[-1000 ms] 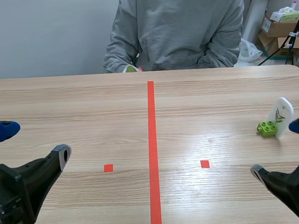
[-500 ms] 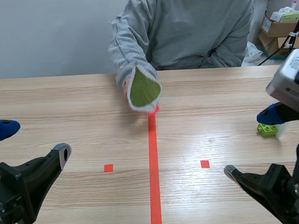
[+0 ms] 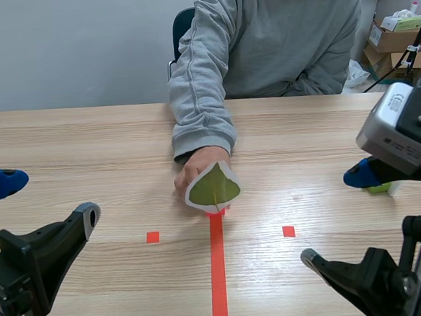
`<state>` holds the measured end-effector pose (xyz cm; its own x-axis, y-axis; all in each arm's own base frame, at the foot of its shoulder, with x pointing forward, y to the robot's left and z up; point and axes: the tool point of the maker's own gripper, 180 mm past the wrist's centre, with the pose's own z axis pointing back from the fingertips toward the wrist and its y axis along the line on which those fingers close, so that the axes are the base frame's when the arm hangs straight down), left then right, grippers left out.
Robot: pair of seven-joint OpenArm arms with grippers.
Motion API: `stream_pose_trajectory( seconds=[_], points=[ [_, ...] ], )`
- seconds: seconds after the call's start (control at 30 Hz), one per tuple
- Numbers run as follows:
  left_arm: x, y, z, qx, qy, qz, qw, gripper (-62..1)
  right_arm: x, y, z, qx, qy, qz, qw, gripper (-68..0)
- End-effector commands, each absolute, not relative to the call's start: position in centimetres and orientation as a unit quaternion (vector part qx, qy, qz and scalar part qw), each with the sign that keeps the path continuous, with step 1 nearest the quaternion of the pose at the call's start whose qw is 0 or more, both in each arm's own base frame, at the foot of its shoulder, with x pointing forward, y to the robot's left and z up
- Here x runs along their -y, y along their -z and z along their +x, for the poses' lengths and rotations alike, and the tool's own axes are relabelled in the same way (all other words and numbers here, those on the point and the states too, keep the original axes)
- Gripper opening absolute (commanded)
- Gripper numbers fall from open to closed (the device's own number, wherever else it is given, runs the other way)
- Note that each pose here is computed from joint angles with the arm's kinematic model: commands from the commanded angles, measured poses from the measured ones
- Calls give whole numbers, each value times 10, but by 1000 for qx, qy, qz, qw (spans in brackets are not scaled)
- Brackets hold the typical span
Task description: Do the leaf sorting experiment
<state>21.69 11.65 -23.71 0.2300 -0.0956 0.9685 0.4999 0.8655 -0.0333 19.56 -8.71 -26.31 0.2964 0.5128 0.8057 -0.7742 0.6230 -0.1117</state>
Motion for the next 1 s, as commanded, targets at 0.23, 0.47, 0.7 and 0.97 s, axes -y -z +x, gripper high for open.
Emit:
stream_pose_trajectory(
  seconds=[0.23, 0.47, 0.7, 0.97],
  points=[
    [-114, 227, 218, 601, 194, -176, 755, 14, 87, 255, 201, 449, -402, 155, 783, -35],
    [-114, 228, 218, 599, 194, -176, 757, 14, 85, 252, 202, 457, -399, 159, 779, -35],
    [-114, 229, 218, 598, 194, -176, 757, 14, 85, 252, 202, 457, -399, 159, 779, -35],
    [-114, 229, 218, 599, 194, -176, 757, 14, 85, 252, 202, 457, -399, 159, 779, -35]
  ],
)
